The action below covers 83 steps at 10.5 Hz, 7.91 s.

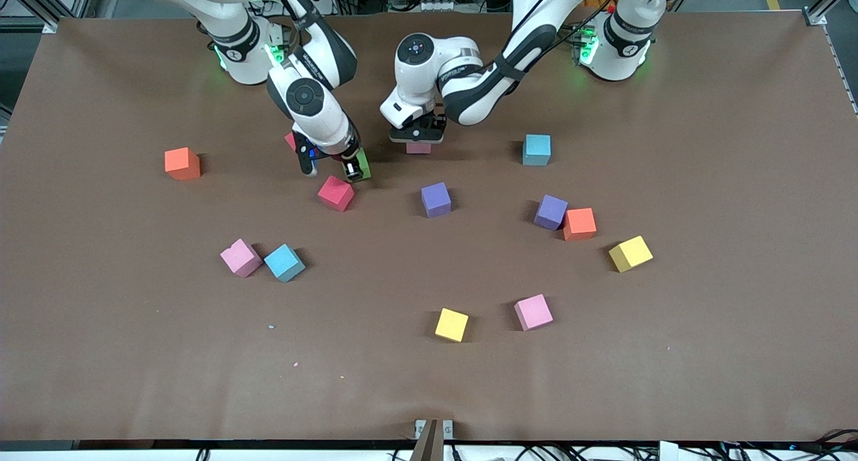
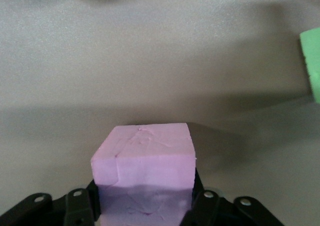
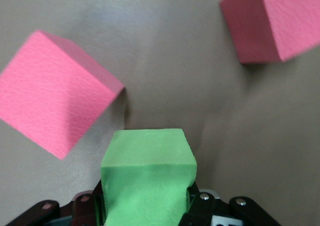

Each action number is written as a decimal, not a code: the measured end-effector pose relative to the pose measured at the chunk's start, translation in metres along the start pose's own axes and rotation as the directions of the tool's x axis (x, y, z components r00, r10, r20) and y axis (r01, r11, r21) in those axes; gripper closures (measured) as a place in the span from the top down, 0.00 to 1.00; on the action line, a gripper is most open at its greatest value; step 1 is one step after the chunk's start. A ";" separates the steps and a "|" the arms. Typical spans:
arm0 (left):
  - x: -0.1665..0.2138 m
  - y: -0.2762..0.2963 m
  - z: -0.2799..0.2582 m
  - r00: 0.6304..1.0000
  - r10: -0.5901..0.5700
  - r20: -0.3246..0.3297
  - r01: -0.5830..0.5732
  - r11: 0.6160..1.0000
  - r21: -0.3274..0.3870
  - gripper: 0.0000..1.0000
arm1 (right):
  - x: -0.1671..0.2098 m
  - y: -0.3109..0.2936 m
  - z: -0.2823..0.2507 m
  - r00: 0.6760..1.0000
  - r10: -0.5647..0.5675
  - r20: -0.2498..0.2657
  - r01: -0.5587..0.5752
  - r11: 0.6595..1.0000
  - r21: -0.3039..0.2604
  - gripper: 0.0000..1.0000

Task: Arrange 11 blocks into digit 3
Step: 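Place the green block beside the pink block with the right gripper, then grasp the purple block with the left gripper while the right gripper reaches red, then grasp the red block with the right gripper while the left gripper lifts purple, then place the purple block beside the pink block with the left gripper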

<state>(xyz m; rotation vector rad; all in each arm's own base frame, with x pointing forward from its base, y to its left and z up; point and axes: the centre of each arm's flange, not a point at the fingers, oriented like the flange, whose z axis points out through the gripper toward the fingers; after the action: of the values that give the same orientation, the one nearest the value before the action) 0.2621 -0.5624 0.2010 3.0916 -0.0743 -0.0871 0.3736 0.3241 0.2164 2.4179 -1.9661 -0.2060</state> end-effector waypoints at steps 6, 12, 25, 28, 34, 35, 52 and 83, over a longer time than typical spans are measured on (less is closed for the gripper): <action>0.021 0.004 -0.034 0.998 -0.046 -0.050 0.043 0.998 -0.047 1.00 | -0.027 0.016 0.002 0.994 0.106 0.006 -0.106 0.994 -0.011 0.59; 0.075 -0.038 -0.069 0.985 -0.146 -0.096 0.147 0.989 0.009 1.00 | -0.066 0.039 0.002 0.986 0.166 0.033 -0.166 0.986 -0.004 0.58; 0.168 -0.073 -0.058 0.960 -0.260 -0.102 0.263 0.965 0.015 1.00 | -0.088 0.063 0.031 0.977 0.204 0.064 -0.203 0.979 -0.021 0.58; 0.175 -0.066 -0.061 0.967 -0.237 -0.092 0.238 0.971 -0.002 1.00 | -0.087 0.062 0.030 0.975 0.212 0.067 -0.211 0.977 -0.018 0.58; 0.180 -0.057 -0.044 0.969 -0.235 -0.077 0.236 0.972 -0.001 1.00 | -0.081 0.058 0.033 0.971 0.230 0.061 -0.228 0.973 -0.027 0.93; 0.180 -0.058 -0.042 0.969 -0.235 -0.075 0.236 0.972 0.001 1.00 | -0.081 0.058 0.034 0.972 0.228 0.055 -0.226 0.973 -0.033 1.00; 0.172 -0.054 -0.031 0.901 -0.431 -0.044 0.430 0.902 -0.031 0.51 | -0.004 -0.026 -0.039 0.611 -0.789 -0.068 0.781 0.615 -0.110 1.00; 0.035 -0.072 -0.027 0.048 -0.998 -0.035 0.999 0.047 0.025 0.49 | -0.063 -0.006 0.020 0.252 -0.965 -0.072 0.965 0.256 -0.059 0.60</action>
<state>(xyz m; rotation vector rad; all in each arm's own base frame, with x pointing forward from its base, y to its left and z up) 0.3019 -0.4907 0.2225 2.3591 2.1408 -0.1033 0.3645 0.3882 0.2017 3.1453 -0.0798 -0.0712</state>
